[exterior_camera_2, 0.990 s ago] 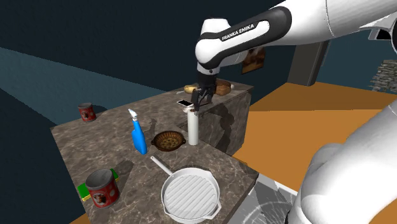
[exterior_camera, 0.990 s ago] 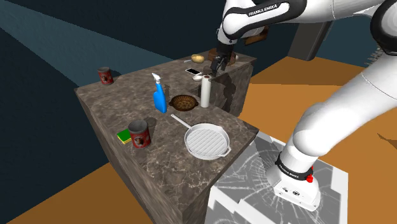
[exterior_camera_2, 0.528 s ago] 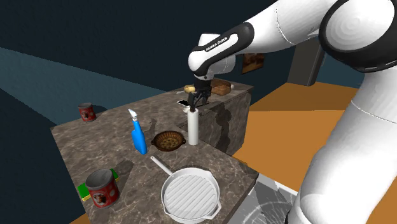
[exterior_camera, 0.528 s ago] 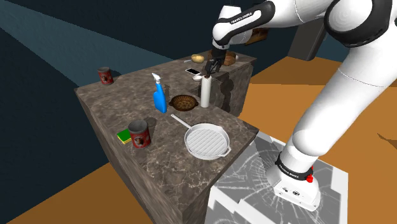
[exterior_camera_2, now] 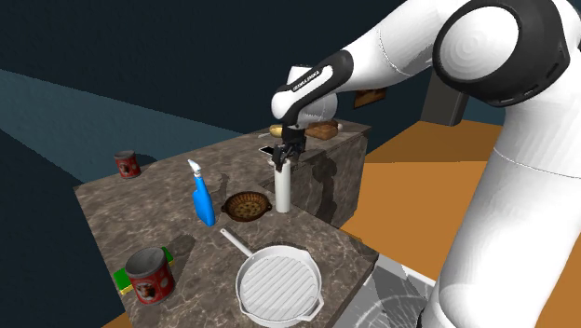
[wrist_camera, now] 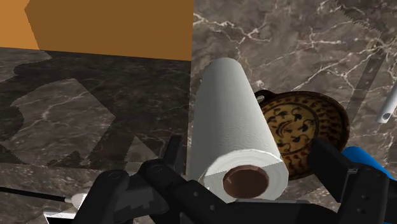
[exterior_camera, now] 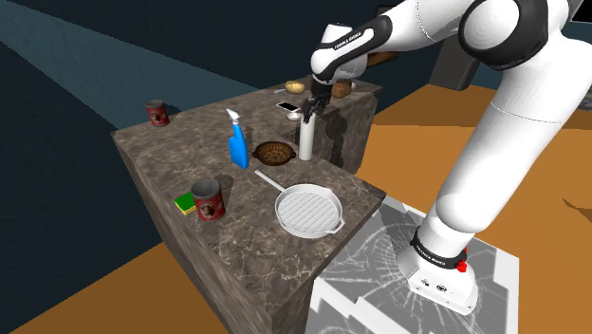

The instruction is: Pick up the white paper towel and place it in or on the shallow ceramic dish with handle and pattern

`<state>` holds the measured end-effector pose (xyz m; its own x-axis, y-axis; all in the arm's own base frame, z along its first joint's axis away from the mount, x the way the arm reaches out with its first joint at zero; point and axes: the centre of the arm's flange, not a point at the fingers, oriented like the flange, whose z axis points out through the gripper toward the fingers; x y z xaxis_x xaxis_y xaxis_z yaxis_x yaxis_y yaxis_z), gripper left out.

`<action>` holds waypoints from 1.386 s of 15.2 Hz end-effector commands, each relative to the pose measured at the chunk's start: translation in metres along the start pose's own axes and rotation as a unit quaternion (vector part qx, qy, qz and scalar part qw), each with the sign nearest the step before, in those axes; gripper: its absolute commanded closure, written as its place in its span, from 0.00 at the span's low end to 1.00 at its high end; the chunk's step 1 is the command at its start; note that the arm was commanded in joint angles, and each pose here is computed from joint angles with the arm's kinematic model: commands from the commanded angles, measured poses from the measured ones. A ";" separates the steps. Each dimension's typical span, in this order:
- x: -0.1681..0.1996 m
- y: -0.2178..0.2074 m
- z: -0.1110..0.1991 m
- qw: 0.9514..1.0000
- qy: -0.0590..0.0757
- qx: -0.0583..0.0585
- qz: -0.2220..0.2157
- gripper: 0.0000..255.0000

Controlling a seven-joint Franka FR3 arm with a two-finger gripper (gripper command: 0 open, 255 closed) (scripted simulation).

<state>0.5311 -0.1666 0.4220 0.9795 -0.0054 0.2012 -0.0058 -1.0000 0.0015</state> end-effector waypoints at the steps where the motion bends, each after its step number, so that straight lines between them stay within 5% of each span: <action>1: 0.000 0.000 0.009 1.000 0.000 0.000 0.000 0.00; 8: 0.000 0.000 0.009 1.000 0.000 0.000 0.000 0.00; 9: 0.000 0.000 0.009 1.000 0.000 0.000 0.000 1.00; 21: 0.004 0.000 -0.006 1.000 0.000 0.000 0.000 1.00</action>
<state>0.5331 -0.1664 0.4245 0.9794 -0.0054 0.2019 -0.0058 -1.0000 0.0016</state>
